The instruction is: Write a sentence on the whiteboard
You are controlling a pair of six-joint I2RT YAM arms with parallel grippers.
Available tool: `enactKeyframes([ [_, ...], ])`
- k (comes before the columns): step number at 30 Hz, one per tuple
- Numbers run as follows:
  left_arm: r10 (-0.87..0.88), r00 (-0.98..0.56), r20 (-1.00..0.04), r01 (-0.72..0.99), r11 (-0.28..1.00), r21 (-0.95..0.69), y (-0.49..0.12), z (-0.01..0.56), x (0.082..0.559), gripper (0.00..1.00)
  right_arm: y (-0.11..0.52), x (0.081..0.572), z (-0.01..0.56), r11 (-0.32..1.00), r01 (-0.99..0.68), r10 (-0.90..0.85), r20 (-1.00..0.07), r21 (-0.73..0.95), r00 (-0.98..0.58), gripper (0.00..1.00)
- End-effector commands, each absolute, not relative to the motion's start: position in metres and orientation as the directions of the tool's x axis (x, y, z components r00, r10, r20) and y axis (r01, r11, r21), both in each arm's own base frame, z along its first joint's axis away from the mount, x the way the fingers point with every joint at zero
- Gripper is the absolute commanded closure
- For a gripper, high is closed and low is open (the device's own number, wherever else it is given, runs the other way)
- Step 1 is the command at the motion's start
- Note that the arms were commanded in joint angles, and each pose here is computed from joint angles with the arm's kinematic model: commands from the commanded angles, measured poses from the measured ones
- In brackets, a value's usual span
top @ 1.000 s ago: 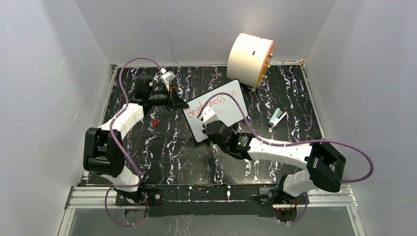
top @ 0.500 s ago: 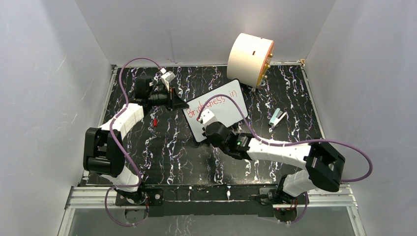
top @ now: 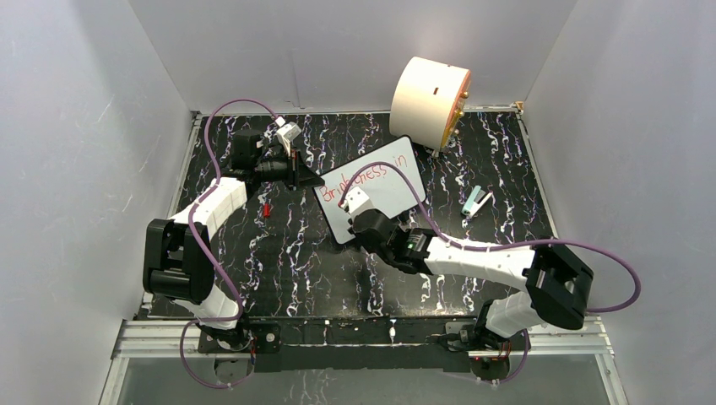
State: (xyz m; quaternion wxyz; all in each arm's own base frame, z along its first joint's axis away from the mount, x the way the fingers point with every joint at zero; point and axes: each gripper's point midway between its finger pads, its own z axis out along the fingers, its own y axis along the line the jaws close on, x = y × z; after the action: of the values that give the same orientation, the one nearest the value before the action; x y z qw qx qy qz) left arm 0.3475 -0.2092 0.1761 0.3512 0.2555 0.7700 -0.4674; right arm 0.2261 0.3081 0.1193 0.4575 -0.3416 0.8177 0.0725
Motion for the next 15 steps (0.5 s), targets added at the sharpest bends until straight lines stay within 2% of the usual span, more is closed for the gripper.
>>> enactKeyframes([
  [1, 0.113, -0.681, -0.724, 0.670, 0.494, -0.553, -0.208, 0.146, 0.339, 1.00, 0.310, 0.242, 0.169, 0.811, -0.559, -0.383, -0.880, -0.174, -0.281, 1.00],
  [15, 0.113, -0.682, -0.723, 0.670, 0.492, -0.556, -0.208, 0.145, 0.339, 1.00, 0.316, 0.257, 0.182, 0.836, -0.518, -0.341, -0.911, -0.181, -0.232, 1.00],
])
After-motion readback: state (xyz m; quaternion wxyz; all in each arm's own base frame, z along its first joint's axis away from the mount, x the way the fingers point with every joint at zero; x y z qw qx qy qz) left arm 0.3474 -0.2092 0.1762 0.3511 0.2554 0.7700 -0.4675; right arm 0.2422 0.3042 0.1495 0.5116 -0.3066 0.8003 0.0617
